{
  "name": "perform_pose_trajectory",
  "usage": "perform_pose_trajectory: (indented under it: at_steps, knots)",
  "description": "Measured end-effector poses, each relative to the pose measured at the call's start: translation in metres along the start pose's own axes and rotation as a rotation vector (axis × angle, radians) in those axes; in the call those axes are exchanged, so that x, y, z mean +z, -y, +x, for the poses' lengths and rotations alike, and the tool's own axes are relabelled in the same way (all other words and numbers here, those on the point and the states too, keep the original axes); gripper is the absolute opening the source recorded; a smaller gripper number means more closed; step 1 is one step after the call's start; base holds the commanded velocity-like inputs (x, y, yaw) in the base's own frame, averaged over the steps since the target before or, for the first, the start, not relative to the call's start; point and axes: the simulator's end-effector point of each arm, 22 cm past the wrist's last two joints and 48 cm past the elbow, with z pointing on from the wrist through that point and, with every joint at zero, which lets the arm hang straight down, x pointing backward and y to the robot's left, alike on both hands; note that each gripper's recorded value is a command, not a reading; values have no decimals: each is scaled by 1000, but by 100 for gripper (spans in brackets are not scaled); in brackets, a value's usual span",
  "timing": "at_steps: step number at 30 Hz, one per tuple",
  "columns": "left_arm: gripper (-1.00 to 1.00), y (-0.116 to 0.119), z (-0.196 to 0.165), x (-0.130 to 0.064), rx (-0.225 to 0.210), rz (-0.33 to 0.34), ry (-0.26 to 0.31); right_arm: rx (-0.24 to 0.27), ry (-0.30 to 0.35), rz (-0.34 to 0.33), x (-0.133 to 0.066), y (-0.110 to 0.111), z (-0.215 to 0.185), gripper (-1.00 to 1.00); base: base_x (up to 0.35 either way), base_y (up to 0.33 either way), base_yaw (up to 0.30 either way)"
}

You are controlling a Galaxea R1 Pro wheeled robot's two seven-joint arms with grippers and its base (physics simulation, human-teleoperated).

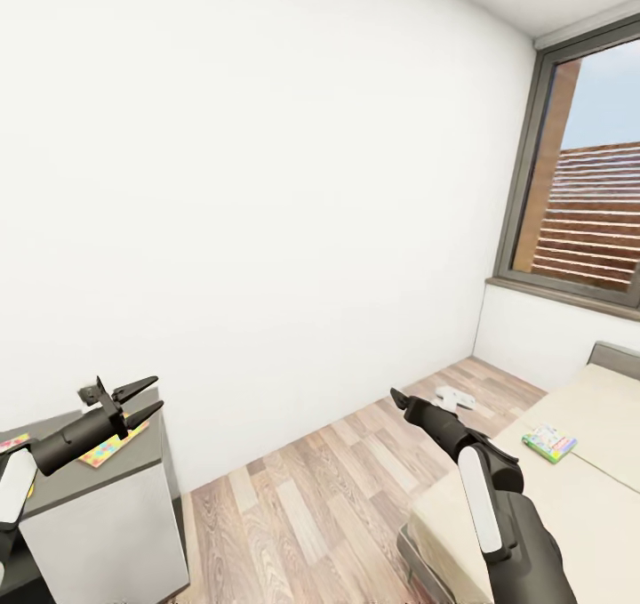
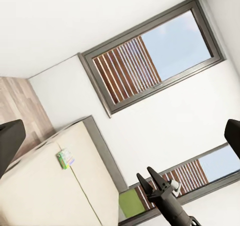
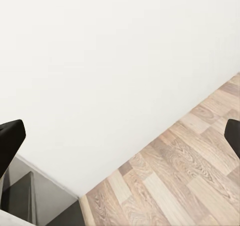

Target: Put all the toys in the child's room - the three board games (two on the bed and one on the table), the two jigsaw puzzles on the table, and the tennis ball on the table - inside the toy box on the table in the child's room.

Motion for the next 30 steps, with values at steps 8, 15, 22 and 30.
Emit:
perform_pose_trajectory:
  at_steps: [8,15,22,30]
  knots:
    - [100,-7,2,1,-9,-9,-3,4,-11,7,3,4,6,100,69,0,-13]
    - [100,-11,3,1,-14,-15,-6,7,-19,12,5,7,10,100,222,0,-145]
    - [100,-15,4,2,-19,-20,-7,6,-23,14,7,9,12,100,188,0,-140]
    - [100,-16,4,2,-20,-20,-7,3,-23,11,7,7,13,100,45,0,-120]
